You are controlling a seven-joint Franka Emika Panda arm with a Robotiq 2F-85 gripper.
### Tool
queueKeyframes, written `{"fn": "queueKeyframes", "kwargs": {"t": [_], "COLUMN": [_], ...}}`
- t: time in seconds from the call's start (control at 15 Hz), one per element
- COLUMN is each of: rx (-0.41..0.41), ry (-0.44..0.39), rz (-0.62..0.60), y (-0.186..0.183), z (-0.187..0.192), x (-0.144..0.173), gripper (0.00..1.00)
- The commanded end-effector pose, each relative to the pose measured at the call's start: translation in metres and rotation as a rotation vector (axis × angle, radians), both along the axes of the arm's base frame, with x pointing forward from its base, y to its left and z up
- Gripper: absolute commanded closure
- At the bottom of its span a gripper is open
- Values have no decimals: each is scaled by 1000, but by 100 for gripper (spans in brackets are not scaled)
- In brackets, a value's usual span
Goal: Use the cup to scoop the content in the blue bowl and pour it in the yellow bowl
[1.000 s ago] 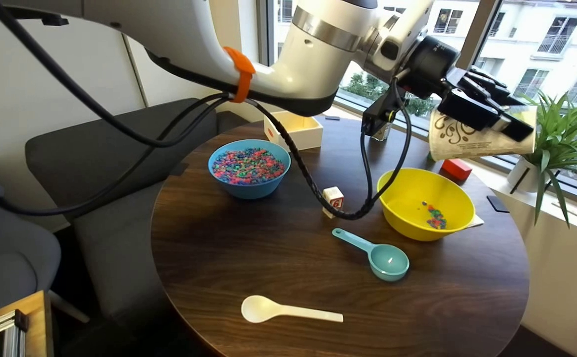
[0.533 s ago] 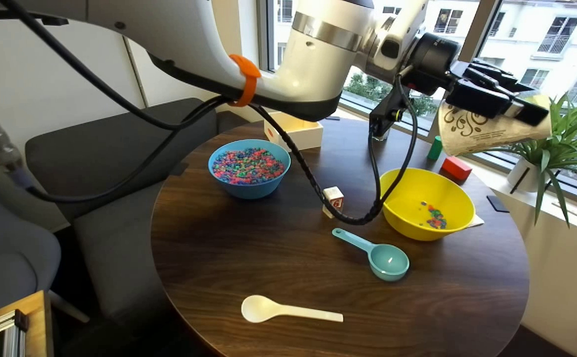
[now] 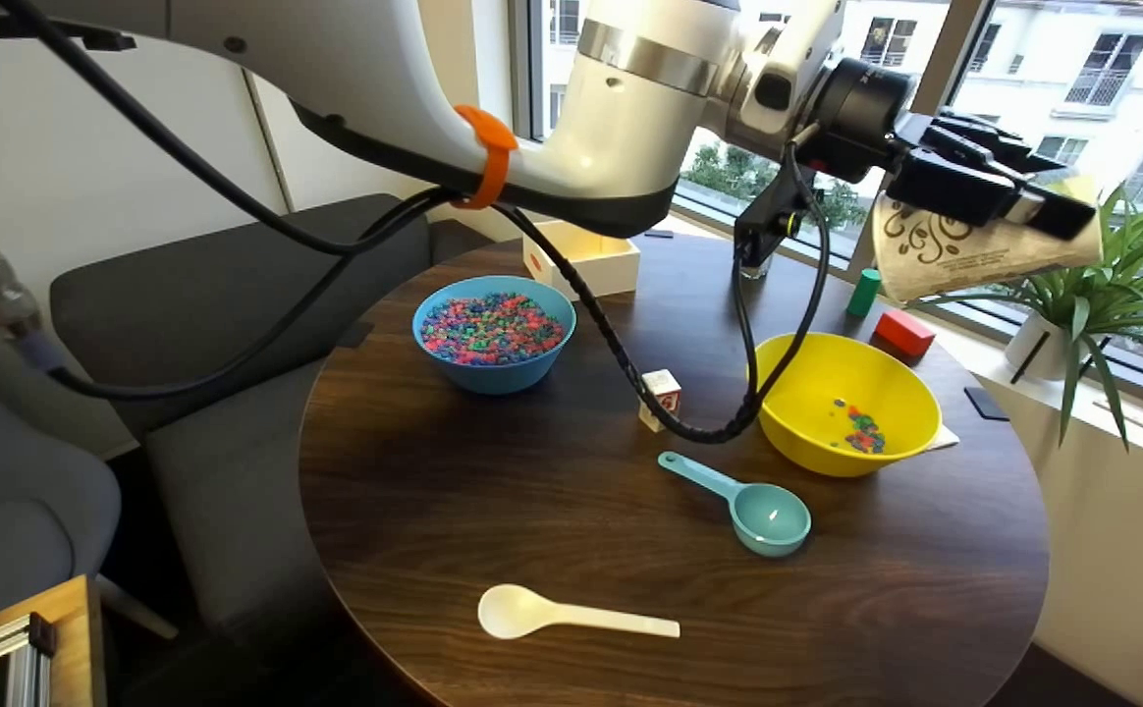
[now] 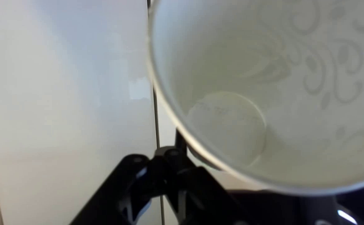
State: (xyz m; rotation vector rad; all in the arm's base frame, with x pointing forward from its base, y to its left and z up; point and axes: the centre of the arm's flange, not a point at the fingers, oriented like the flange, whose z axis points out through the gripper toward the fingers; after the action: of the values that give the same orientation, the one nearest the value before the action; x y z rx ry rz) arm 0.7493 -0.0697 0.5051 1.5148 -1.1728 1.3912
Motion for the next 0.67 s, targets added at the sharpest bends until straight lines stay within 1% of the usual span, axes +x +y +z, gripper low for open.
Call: {"fn": "queueKeyframes", "kwargs": {"t": [0.0, 0.27, 0.6], "rx": [113, 269, 504], "ry": [0, 21, 103], "rz": [-42, -59, -50], "y": [-5, -10, -15], "z": [14, 29, 41], "x": [-15, -29, -50], "gripper": [62, 62, 62]}}
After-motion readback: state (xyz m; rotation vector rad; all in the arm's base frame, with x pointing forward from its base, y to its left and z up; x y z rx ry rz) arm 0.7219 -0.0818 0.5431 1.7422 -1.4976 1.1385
